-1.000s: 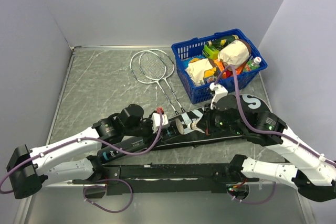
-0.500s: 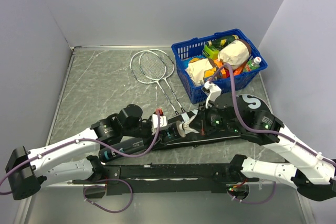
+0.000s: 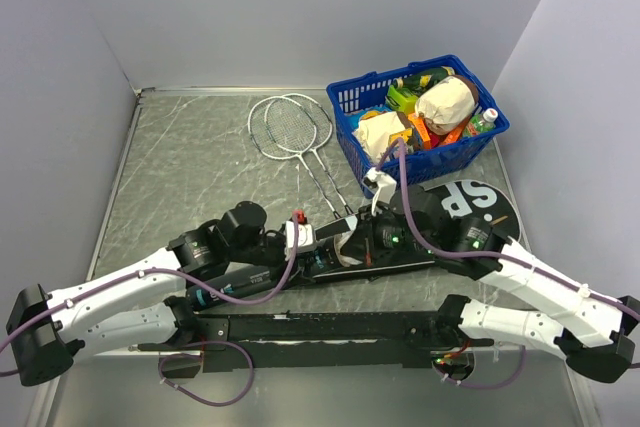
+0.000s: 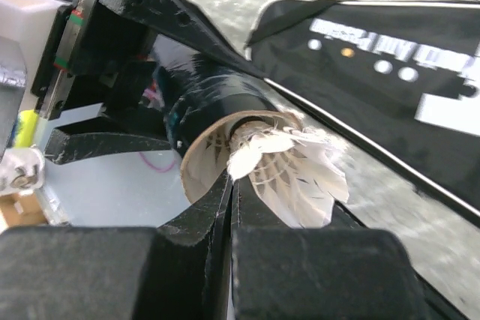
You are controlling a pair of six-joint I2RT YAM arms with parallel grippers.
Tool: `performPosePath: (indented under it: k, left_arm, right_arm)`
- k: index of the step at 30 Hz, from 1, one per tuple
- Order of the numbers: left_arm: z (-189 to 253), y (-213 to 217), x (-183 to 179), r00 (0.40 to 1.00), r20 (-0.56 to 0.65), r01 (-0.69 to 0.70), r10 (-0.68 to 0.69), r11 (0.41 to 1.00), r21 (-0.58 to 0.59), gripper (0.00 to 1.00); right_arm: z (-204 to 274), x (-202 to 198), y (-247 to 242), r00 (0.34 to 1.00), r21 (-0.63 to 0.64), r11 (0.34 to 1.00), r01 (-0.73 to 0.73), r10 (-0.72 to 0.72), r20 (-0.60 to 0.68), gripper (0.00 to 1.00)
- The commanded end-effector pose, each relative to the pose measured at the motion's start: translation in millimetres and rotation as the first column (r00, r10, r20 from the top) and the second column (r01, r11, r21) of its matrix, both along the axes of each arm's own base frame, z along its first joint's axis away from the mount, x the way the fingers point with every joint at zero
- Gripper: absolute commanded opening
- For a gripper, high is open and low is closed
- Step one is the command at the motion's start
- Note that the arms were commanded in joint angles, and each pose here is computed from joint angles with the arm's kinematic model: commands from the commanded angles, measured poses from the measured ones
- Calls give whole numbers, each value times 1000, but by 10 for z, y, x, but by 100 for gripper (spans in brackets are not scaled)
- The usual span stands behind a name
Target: Pack up the badminton gear
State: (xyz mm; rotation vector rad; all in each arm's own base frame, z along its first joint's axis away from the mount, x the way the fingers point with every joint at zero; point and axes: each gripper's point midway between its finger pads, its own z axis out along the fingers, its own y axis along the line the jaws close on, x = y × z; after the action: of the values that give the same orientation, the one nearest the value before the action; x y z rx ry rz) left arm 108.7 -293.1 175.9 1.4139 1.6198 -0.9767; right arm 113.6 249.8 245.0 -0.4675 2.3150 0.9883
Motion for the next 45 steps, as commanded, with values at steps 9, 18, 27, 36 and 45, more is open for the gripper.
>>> performPosePath:
  k: [9,18,27,36,45]
  left_arm:
    - [367,-114,-68,995,73,77,-68,988,-131,1]
    - [429,-101,-91,994,83,84,-72,985,-149,1]
    - [429,-94,-73,994,86,75,-63,986,-146,1]
    - [379,-100,-60,995,76,70,-60,989,-128,1]
    - [334,-112,-34,996,69,61,-53,992,-112,1]
  right_arm:
    - [-13,-38,371,997,220,972,-76,77,3,0]
    - [-268,-27,498,997,321,945,-56,68,-26,0]
    - [-306,3,362,999,303,953,11,1,-37,34]
    - [-91,85,-90,988,244,960,138,-151,38,43]
    - [58,251,-639,929,117,933,342,-354,110,48]
